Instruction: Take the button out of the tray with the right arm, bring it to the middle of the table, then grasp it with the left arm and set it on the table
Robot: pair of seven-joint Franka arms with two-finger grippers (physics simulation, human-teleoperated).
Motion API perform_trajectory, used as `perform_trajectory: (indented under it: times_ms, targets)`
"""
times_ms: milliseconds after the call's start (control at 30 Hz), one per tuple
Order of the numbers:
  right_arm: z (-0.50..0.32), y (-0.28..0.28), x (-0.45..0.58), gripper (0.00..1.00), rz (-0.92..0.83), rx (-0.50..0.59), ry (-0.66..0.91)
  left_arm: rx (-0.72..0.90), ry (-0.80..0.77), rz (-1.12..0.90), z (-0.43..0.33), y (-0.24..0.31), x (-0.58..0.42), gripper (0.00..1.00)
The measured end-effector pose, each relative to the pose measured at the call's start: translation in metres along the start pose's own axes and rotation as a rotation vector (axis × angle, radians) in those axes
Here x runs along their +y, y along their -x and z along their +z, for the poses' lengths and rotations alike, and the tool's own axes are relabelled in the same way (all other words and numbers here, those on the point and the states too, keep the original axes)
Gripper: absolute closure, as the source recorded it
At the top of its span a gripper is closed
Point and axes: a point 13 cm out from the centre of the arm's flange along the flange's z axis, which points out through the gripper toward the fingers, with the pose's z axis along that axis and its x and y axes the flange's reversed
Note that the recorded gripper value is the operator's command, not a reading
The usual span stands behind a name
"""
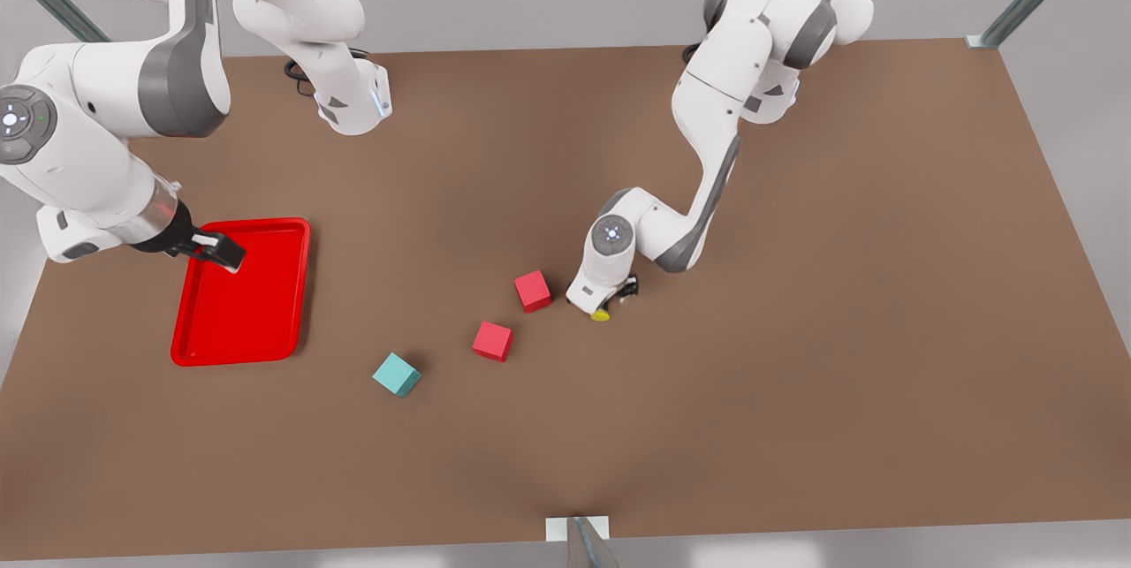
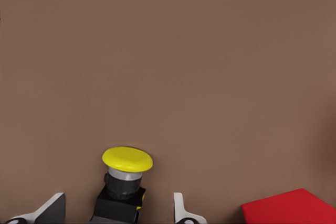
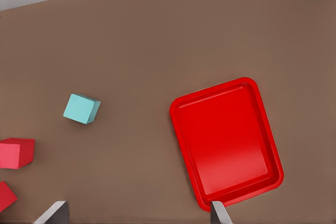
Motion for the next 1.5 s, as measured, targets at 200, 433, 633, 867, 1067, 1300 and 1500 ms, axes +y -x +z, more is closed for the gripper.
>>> perform_trajectory:
  times_ms: [200,433,633,867,1067,1300,1500]
  targets:
    - [0.000,-0.001,0.000,0.00,-0.070,0.004,-0.001,-0.014,-0.010,-0.048,0.007,-0.001,-0.003,0.00]
    - [0.002,0.003,-0.017,0.00,-0.096,0.011,0.004,-0.020,-0.016,-0.087,0.019,-0.002,-0.005,0.00]
    - [0.002,-0.001,-0.005,0.00,-0.150,0.011,0.002,-0.026,-0.023,-0.099,0.020,0.003,-0.004,0.10]
    - [0.004,-0.008,0.008,0.00,-0.202,0.025,-0.002,-0.029,-0.026,-0.101,0.019,0.004,-0.004,0.47]
    - [0.003,-0.008,0.004,0.00,-0.212,0.028,-0.004,-0.029,-0.023,-0.104,0.018,0.005,-0.002,0.51]
    - [0.004,-0.005,-0.006,0.00,-0.208,0.031,-0.008,-0.037,-0.025,-0.110,0.013,0.010,-0.002,0.51]
    - [0.004,-0.003,-0.016,0.00,-0.201,0.031,-0.010,-0.042,-0.027,-0.122,0.005,0.017,0.002,0.54]
